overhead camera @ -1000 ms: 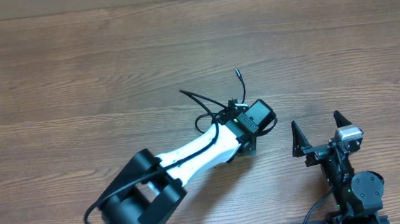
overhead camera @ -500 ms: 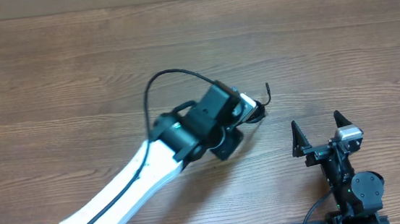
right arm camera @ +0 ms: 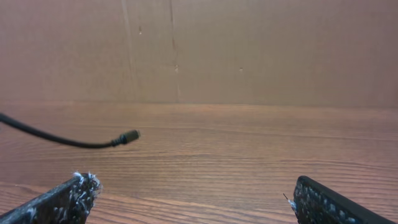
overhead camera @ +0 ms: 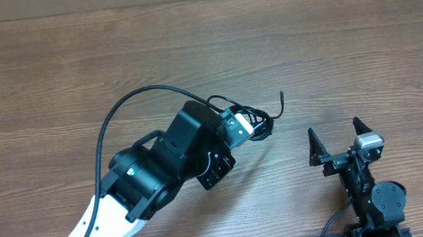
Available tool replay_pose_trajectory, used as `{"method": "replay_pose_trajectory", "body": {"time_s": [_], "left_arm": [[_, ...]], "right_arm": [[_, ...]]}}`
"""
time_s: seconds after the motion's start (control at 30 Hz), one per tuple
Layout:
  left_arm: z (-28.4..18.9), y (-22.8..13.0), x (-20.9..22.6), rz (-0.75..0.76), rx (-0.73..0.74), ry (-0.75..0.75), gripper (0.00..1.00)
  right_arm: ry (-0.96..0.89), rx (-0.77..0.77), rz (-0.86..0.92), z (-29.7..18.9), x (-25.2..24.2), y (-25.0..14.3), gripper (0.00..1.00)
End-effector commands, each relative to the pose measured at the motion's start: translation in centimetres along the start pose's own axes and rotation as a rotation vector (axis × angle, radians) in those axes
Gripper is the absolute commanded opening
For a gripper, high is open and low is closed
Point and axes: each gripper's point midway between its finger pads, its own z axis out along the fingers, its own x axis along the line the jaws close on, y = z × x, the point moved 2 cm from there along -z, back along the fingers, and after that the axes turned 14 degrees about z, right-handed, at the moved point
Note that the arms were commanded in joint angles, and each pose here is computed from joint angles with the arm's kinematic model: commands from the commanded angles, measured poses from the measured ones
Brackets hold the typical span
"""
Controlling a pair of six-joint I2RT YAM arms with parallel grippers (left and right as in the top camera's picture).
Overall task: Untangle cables
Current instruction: 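Lift the cable bundle with the left gripper toward the center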
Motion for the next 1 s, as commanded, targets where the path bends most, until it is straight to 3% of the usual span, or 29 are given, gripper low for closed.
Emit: {"method": "replay_pose_trajectory", "body": {"time_s": [0.0,0.4,0.7,0.97], "left_arm": [[-1.8,0.8,0.9,-0.148,-0.068,0.030,0.04],[-3.8,1.3,3.0,-0.370,-0.244,-0.190,0.04],[-4.7,1.6,3.4,-0.308,-0.320,-0.239,0.04],[-4.6,1.6,3.4,-0.208,-0.327,-0.224,0.04]], "right_arm": [[-0.024,-0.030,-0.003,0.0,-0.4,0.3,1.00],[0.075,0.039,0.347,-0.8,1.9,1.5,1.00],[0.015,0.223,0.399,-4.2,3.1,3.0,1.00],[0.076,0.431,0.445,-5.7,5.7,3.3,1.00]]}}
